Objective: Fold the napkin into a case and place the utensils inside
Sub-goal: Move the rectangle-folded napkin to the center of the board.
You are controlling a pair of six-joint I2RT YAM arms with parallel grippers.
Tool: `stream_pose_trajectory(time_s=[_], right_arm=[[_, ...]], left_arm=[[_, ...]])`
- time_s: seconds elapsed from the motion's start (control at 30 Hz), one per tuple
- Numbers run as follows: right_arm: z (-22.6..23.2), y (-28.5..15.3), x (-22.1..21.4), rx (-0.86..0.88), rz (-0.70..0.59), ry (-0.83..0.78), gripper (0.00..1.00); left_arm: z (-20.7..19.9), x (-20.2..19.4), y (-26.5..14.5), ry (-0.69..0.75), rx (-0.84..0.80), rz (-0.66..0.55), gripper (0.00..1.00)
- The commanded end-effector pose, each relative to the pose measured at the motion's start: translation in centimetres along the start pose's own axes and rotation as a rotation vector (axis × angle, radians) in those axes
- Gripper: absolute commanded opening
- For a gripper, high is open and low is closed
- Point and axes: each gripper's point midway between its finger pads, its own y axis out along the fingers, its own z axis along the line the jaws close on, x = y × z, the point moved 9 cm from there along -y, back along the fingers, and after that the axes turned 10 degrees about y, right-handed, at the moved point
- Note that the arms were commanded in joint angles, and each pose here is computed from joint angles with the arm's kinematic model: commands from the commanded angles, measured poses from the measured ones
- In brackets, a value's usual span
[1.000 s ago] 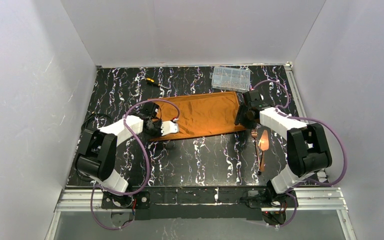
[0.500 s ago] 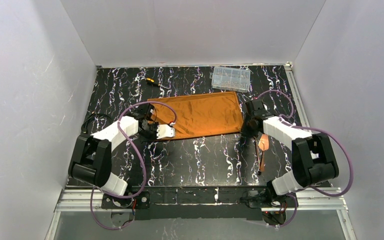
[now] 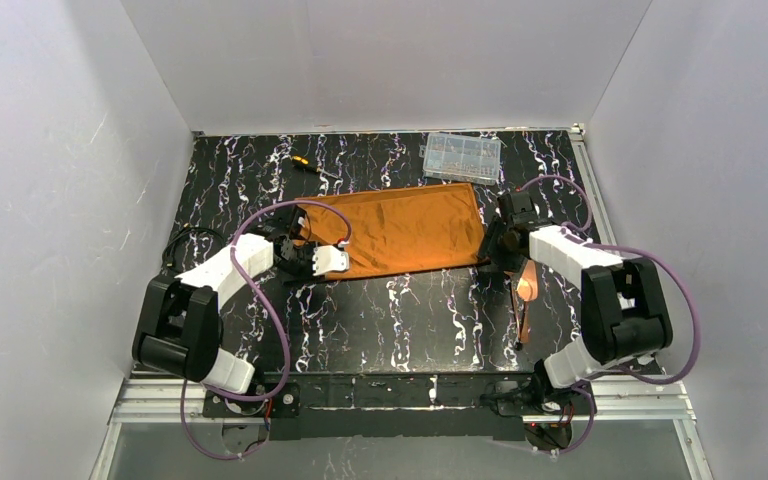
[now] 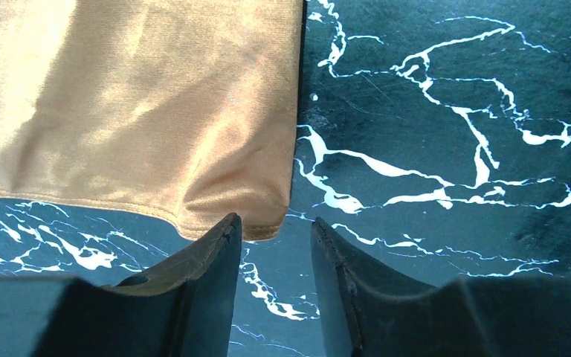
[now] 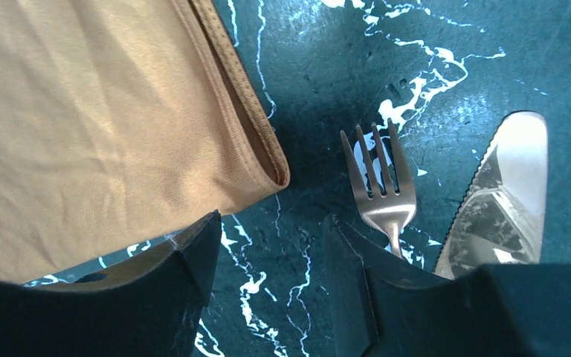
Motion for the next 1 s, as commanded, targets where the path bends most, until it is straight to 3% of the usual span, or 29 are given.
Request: stream_pose_trajectory(time_s=[0.0, 0.1, 0.17, 0.27, 0.47, 0.97], right_arm=[[1.1, 1.0, 1.1, 0.036, -0.011, 0.007, 0.60], [1.3, 1.5, 1.3, 0.035, -0.012, 0.018, 0.55], [1.3, 1.6, 1.3, 0.034, -0.010, 0.028, 0.46], [1.1, 1.6, 1.2, 0.026, -0.016, 0.034, 0.28], [0.6, 1.1, 0.8, 0.013, -0.024, 0.035, 0.02], [-2.0, -2.8, -2.4, 0.057, -0.001, 0.070, 0.01]], left_arm=[[-0.1, -0.1, 0.0, -0.017, 0.010, 0.004, 0.39], [0.3, -0.1, 0.5, -0.034, -0.010, 0.009, 0.37], [0.5, -0.1, 0.9, -0.044, -0.022, 0.010, 0.30], [0.6, -0.2, 1.8, -0.049, -0.043, 0.015, 0.01], [0.7, -0.5, 2.3, -0.048, -0.058, 0.025, 0.00], [-1.4, -2.1, -0.8, 0.032, -0.144, -0.008, 0.00]])
